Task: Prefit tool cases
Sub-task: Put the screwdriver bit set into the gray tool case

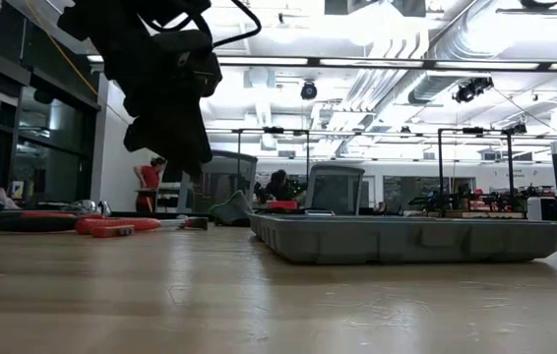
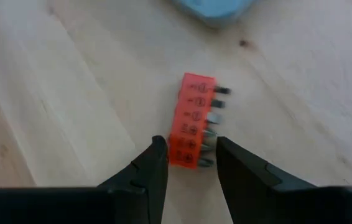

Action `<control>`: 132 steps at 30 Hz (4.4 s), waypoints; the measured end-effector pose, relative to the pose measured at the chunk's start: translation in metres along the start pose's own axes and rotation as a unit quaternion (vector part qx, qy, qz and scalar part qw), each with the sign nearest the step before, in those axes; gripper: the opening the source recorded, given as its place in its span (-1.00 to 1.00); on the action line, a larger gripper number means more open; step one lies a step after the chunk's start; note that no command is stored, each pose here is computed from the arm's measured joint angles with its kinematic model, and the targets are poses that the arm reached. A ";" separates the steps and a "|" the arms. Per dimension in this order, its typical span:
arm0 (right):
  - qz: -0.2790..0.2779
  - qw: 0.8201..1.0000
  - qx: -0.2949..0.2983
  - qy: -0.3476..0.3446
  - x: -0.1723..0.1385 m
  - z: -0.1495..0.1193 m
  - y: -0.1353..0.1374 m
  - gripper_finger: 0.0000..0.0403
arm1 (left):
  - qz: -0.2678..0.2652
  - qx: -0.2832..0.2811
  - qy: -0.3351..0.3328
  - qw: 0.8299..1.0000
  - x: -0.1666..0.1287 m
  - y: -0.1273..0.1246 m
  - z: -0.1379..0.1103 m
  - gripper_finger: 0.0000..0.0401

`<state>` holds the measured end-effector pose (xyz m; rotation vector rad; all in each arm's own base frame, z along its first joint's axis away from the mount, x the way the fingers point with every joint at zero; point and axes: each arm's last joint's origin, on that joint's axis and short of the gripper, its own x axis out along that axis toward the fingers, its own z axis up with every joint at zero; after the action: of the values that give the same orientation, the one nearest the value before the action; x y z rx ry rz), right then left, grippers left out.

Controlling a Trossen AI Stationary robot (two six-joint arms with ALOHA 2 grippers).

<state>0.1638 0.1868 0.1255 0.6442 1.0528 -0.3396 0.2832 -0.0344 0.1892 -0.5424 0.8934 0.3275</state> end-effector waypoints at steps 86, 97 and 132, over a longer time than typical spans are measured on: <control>0.006 0.987 -0.157 0.040 -0.003 0.039 0.009 -0.36 | 0.039 -0.005 -0.032 0.999 -0.002 -0.007 -0.008 -0.20; 0.024 0.989 -0.139 0.048 0.008 0.033 0.003 -0.36 | 0.037 -0.006 -0.031 0.999 -0.002 -0.007 -0.008 -0.20; 0.000 0.978 -0.199 0.065 0.020 0.020 -0.004 -0.36 | 0.039 -0.010 -0.033 0.999 -0.002 -0.007 -0.008 -0.20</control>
<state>0.1852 0.1720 0.1133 0.3094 1.2040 -0.0804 0.2803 -0.0450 0.1890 -0.5141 0.8500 0.4229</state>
